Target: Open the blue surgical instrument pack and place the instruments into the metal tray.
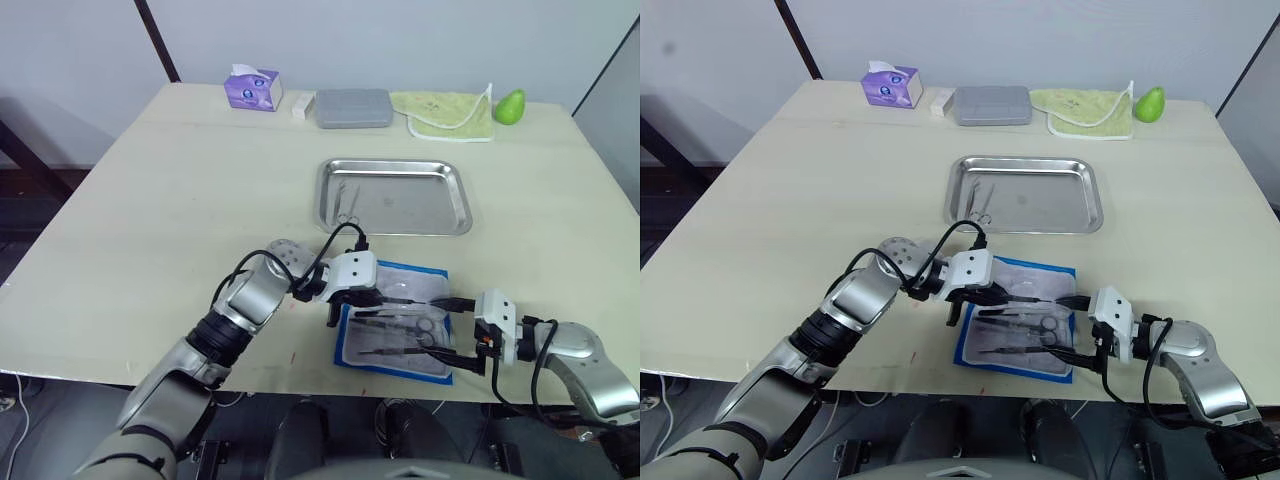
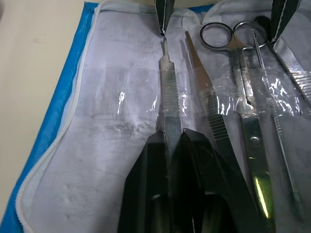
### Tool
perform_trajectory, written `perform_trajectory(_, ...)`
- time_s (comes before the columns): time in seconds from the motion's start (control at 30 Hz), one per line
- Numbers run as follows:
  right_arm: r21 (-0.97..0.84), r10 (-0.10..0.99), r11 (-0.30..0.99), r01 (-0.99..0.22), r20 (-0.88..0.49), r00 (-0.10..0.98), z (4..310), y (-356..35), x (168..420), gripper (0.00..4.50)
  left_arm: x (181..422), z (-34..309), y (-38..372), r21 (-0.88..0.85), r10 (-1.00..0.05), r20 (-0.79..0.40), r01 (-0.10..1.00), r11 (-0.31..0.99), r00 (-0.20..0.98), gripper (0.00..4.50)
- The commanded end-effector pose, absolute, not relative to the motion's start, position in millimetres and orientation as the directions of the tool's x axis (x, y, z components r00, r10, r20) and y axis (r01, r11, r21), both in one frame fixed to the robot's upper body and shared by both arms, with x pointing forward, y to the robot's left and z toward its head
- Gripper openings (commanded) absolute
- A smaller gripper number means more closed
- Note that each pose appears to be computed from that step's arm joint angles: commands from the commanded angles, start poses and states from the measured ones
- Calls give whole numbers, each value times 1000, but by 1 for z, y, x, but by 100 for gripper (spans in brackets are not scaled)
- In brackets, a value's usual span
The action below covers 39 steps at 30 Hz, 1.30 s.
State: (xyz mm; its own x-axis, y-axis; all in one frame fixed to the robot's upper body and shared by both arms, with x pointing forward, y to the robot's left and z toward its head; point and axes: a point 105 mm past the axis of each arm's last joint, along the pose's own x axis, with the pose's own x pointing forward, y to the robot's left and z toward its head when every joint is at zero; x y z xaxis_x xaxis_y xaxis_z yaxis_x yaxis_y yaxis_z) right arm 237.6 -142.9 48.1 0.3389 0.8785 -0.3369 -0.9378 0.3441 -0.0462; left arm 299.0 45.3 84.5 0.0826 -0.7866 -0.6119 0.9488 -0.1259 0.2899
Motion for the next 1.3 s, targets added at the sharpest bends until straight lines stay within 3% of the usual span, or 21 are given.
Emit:
perform_trajectory(0.03,77,846,373,-925,-437,304,14,-149,223,450,298,86,44,329,-792,-605,931,-155,82,9)
perform_trajectory(0.3,88,830,378,-921,-474,295,5,-143,224,450,299,103,43,251,-748,-663,948,-196,21,9)
perform_trajectory(0.73,102,817,377,-921,-505,278,-2,-143,222,450,306,116,48,251,-702,-711,948,-193,45,9)
perform_trajectory(1.3,106,812,372,-922,-518,268,-4,-148,224,450,305,129,110,261,-649,-751,958,-118,124,9)
